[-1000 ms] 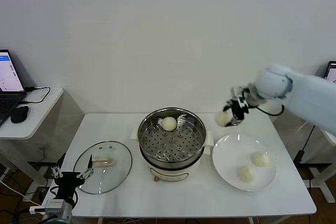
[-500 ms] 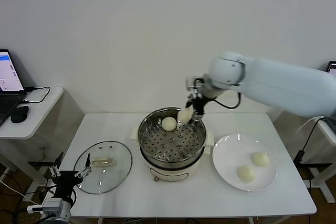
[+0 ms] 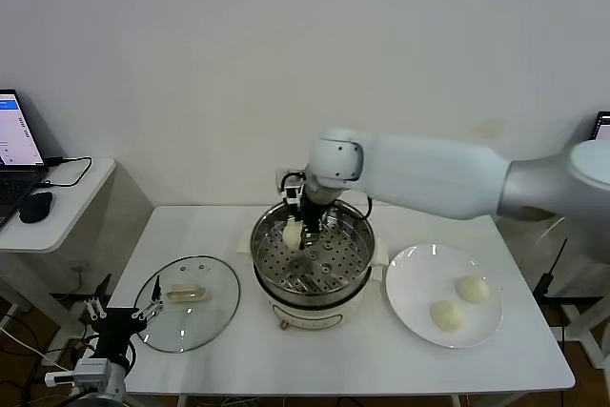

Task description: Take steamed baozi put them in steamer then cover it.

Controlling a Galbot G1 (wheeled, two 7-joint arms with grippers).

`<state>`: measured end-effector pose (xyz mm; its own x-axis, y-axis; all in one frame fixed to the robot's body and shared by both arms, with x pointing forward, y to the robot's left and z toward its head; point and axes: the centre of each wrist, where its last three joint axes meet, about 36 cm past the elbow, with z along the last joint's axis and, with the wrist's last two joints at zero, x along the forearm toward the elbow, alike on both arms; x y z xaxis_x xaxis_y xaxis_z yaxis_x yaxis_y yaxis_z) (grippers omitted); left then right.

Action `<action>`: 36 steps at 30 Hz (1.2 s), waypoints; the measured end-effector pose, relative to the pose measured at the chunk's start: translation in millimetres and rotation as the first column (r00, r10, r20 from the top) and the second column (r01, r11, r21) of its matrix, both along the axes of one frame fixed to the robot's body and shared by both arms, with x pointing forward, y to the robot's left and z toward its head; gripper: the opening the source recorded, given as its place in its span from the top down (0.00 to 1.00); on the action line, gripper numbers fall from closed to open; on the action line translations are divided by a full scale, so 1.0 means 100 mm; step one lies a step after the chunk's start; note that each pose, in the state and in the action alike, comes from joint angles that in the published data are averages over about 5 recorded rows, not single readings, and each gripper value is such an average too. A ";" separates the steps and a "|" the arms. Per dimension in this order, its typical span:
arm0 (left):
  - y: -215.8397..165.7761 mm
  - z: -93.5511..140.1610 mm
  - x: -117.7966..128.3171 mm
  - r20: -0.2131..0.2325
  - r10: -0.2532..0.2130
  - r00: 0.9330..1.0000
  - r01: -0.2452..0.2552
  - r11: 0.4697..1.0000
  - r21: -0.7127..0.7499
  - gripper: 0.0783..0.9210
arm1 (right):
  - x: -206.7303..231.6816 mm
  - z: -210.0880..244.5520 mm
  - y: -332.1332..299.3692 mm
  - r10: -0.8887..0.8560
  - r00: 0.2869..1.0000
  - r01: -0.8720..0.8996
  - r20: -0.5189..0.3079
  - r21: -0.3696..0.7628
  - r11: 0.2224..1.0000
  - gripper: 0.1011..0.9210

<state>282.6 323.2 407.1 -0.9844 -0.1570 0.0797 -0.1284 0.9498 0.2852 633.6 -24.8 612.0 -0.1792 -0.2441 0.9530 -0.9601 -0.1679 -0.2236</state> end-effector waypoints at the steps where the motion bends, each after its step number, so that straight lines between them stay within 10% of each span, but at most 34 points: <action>1: 0.00 0.00 0.00 0.000 0.000 1.000 0.000 1.000 -0.001 0.12 | 0.00 -0.04 0.03 -0.001 1.000 0.001 -0.002 0.000 1.000 0.38; 11: -0.04 -0.01 0.00 0.001 -0.002 1.000 0.002 1.000 -0.009 0.12 | 0.02 -0.27 0.19 -0.016 1.000 0.016 -0.009 0.012 1.000 0.37; 20: -0.05 0.02 -0.01 0.005 -0.004 1.000 0.004 1.000 -0.007 0.12 | 0.04 -0.11 0.07 -0.009 1.000 0.009 -0.007 0.003 1.000 0.14; 36: -0.09 0.00 -0.01 -0.003 -0.024 1.000 0.024 1.000 -0.001 0.12 | -0.17 0.69 -1.40 0.045 0.999 -0.045 -0.010 -0.078 0.996 0.12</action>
<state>281.5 314.6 407.6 -0.9877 -0.1328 0.0829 -0.1042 0.9528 0.2851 616.8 -164.7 681.5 -0.1622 -0.1765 0.9708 -0.9529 -0.2274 -0.2006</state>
